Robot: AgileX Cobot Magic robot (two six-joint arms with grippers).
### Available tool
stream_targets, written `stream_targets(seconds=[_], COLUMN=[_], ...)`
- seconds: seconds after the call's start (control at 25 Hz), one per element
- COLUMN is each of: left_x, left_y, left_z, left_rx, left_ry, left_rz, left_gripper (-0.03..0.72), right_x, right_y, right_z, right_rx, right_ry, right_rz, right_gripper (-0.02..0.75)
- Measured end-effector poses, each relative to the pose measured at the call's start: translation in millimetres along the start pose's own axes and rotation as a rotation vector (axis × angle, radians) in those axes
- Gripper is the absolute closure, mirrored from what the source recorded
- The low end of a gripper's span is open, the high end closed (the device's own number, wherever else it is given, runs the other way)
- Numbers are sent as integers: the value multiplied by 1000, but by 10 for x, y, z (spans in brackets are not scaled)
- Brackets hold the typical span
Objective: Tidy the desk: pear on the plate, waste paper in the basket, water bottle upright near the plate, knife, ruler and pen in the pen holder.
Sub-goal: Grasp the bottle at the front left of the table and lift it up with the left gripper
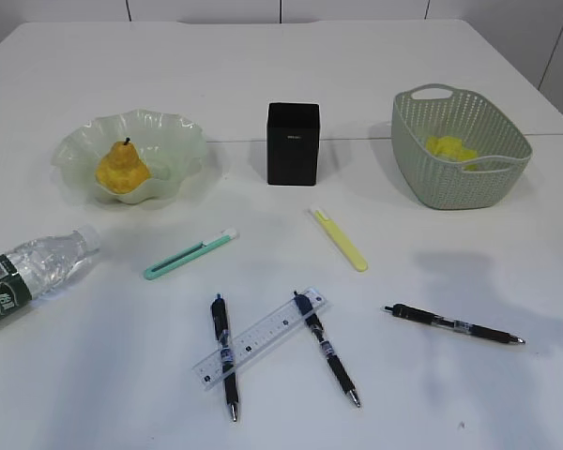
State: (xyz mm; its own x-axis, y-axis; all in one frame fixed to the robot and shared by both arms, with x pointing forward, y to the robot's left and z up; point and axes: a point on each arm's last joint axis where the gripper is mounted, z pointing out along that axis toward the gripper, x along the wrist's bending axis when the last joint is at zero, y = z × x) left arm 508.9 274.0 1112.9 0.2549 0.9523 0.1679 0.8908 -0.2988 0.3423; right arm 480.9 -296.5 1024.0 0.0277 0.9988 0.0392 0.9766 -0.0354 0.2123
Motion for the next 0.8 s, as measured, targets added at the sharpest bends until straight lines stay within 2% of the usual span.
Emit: stream_targets(seconds=[0.56, 0.8], left_x=[29, 9], left_y=[199, 246], left_z=[-13, 208], left_rx=[-215, -135], left_ry=[33, 18], left_rz=[7, 53], left_gripper=[346, 307], right_x=[19, 30], right_y=[0, 8], right_z=[0, -1], right_rx=[0, -8], right_ry=[21, 33], right_rz=[20, 28], right_gripper=[384, 384])
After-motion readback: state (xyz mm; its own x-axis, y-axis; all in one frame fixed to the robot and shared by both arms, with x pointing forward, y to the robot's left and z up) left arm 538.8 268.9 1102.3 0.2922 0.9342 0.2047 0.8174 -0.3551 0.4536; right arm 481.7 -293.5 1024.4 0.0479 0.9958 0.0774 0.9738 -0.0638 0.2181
